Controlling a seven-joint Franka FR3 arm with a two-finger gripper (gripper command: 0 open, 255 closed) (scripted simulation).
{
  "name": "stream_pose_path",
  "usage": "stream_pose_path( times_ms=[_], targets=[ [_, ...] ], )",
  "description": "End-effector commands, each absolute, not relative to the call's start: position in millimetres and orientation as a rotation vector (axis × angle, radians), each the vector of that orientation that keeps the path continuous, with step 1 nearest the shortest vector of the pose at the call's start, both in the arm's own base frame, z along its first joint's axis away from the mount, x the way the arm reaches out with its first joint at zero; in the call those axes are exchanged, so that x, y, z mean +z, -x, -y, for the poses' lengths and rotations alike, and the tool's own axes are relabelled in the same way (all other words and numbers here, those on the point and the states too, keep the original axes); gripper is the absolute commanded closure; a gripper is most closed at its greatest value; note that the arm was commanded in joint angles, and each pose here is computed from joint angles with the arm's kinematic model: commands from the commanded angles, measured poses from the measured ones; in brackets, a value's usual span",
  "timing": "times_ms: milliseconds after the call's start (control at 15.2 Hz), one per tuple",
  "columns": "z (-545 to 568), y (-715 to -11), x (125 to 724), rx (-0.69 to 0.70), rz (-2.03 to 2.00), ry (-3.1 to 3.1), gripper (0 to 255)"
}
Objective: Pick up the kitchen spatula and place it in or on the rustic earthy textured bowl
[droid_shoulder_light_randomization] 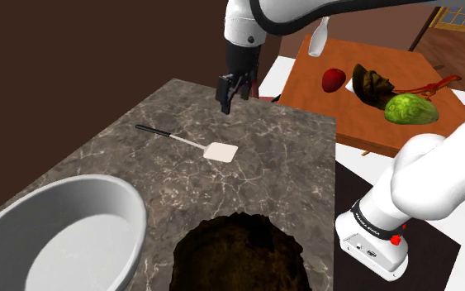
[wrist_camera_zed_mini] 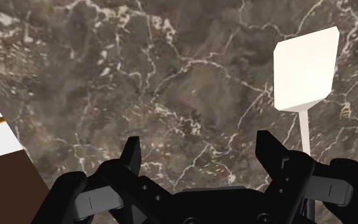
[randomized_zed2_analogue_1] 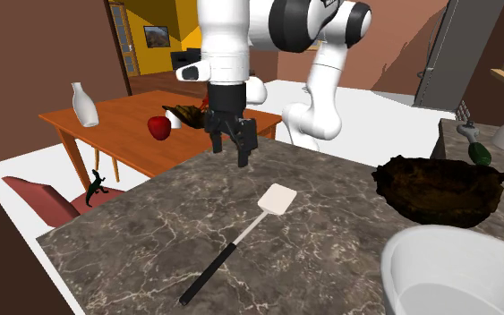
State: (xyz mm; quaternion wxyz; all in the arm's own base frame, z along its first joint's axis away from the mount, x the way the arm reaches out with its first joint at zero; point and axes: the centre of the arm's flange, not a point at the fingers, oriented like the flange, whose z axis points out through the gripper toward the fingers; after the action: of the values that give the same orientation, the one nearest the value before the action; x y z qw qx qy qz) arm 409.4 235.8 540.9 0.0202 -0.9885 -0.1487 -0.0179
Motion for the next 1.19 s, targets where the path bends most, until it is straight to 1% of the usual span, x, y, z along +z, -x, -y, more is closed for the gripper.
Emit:
stream_pose_path(
  times_ms=[0, 660, 1122],
  targets=[
    [-262.0, -414.2, 539.2, -0.063, 0.519, 3.06, 0],
    [-391.1, -430.6, 527.9, -0.1, 0.796, 3.019, 0],
    [-392.3, -432.8, 491.0, -0.1, 0.796, 3.019, 0]
  ],
)
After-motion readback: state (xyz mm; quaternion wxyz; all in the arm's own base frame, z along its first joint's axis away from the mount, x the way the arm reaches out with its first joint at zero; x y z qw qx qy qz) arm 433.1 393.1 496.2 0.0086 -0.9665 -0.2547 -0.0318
